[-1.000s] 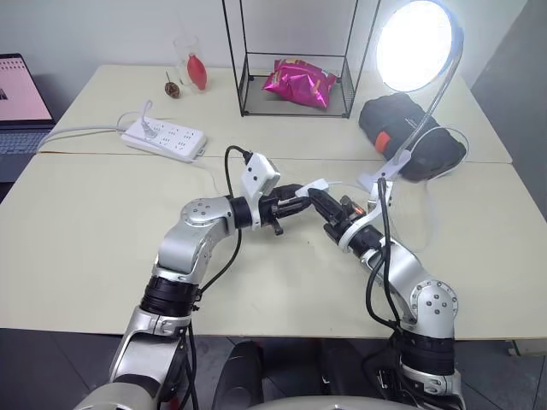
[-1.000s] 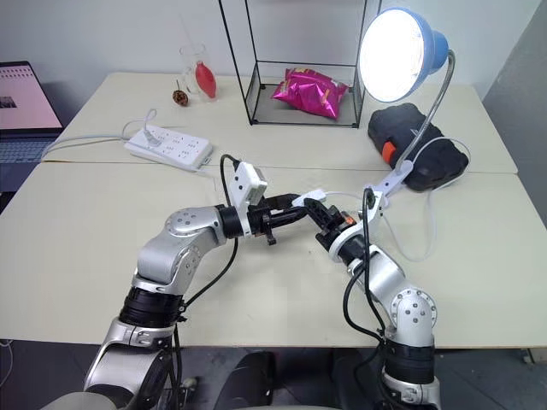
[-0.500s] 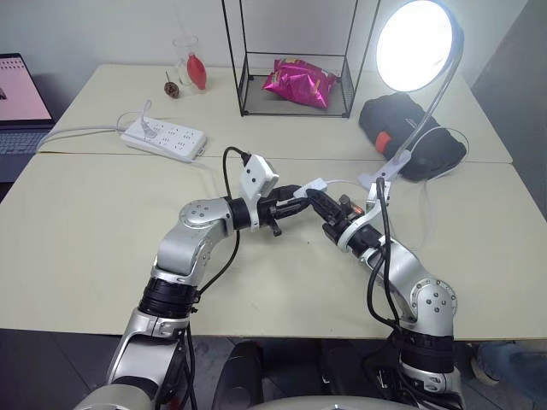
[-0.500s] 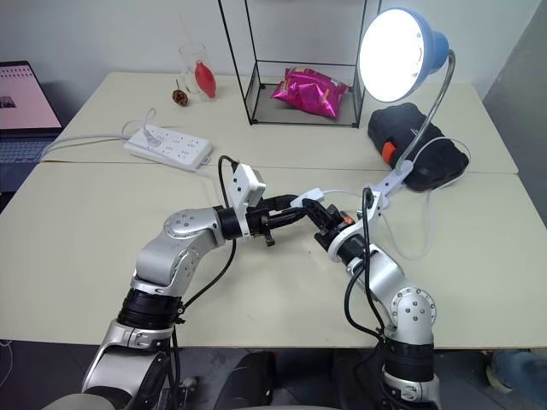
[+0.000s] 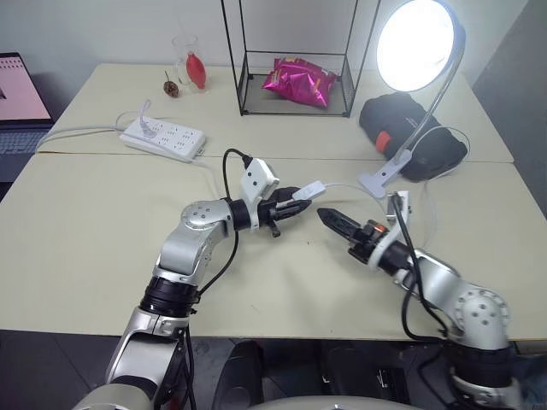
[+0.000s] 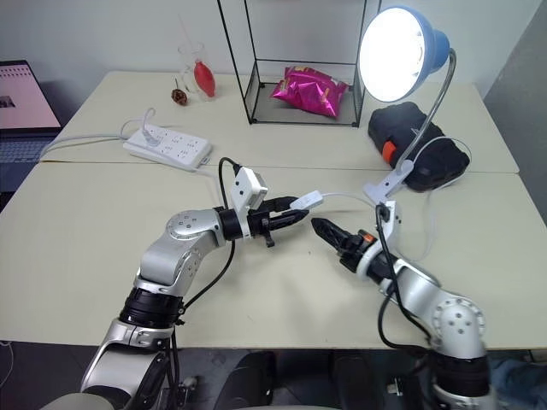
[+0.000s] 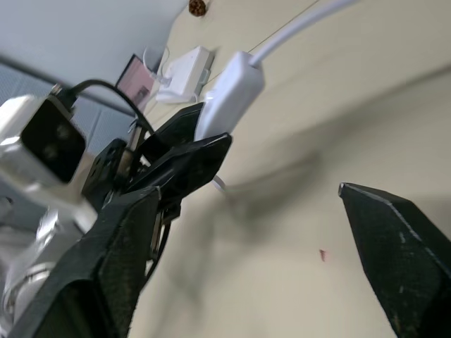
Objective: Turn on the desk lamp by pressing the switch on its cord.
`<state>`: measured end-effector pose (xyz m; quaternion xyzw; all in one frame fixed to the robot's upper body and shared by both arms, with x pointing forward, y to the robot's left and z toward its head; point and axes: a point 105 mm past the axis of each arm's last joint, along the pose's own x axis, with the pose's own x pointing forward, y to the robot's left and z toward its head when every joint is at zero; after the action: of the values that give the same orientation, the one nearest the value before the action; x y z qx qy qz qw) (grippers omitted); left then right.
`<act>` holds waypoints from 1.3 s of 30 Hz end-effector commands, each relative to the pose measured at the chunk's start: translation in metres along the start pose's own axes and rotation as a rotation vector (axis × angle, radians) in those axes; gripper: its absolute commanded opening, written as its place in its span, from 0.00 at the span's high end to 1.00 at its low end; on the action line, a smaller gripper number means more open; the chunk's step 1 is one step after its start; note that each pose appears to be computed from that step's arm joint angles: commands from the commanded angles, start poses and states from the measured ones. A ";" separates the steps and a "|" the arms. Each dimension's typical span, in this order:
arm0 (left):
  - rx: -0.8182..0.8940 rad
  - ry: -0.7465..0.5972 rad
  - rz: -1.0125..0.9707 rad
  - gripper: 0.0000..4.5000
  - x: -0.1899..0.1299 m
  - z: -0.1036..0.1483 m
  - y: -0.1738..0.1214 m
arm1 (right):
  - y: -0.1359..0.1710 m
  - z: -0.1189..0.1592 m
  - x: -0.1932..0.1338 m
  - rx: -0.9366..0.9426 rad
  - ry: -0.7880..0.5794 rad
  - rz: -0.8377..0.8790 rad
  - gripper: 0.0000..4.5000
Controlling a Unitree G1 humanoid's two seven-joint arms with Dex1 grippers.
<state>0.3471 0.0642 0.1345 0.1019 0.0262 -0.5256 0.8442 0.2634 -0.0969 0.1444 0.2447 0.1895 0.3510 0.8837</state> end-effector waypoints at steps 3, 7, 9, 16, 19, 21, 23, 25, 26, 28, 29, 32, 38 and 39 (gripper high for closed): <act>0.097 0.054 -0.048 0.75 0.009 -0.014 0.004 | 0.012 0.004 -0.018 -0.611 0.192 0.086 0.00; 0.125 0.080 -0.061 0.75 0.011 -0.024 0.007 | 0.008 0.014 -0.024 -0.776 0.230 0.112 0.00; 0.138 0.101 -0.065 0.75 0.011 -0.031 0.010 | 0.007 0.028 -0.029 -0.855 0.236 0.120 0.00; 0.160 0.131 -0.066 0.75 0.014 -0.043 0.014 | -0.001 0.047 -0.032 -0.946 0.228 0.110 0.00; 0.160 0.136 -0.076 0.75 0.016 -0.045 0.014 | -0.005 0.051 -0.031 -0.969 0.228 0.105 0.00; 0.158 0.136 -0.065 0.68 0.016 -0.046 0.016 | -0.006 0.053 -0.030 -0.977 0.227 0.105 0.00; 0.159 0.134 -0.061 0.57 0.017 -0.046 0.017 | -0.007 0.055 -0.030 -0.984 0.227 0.107 0.00; 0.160 0.129 -0.057 0.47 0.017 -0.046 0.017 | -0.007 0.055 -0.030 -0.991 0.233 0.109 0.00; 0.158 0.123 -0.052 0.44 0.016 -0.045 0.018 | -0.008 0.056 -0.030 -0.994 0.236 0.110 0.00; 0.162 0.107 -0.044 0.36 0.014 -0.040 0.019 | -0.009 0.056 -0.030 -0.999 0.242 0.111 0.00; 0.165 0.102 -0.042 0.31 0.012 -0.038 0.020 | -0.009 0.056 -0.031 -1.001 0.243 0.112 0.00; 0.191 0.059 0.004 0.17 0.002 -0.021 0.026 | -0.011 0.056 -0.031 -1.005 0.252 0.115 0.00; 0.221 0.004 0.159 0.07 -0.038 0.013 0.043 | -0.027 0.065 -0.037 -1.060 0.262 0.069 0.00; 0.213 0.014 0.171 0.07 -0.048 0.017 0.043 | -0.029 0.068 -0.038 -1.064 0.252 0.066 0.00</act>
<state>0.3690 0.1141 0.1440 0.2033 -0.0117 -0.4622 0.8631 0.2849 -0.1582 0.1734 -0.2526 0.1155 0.4596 0.8436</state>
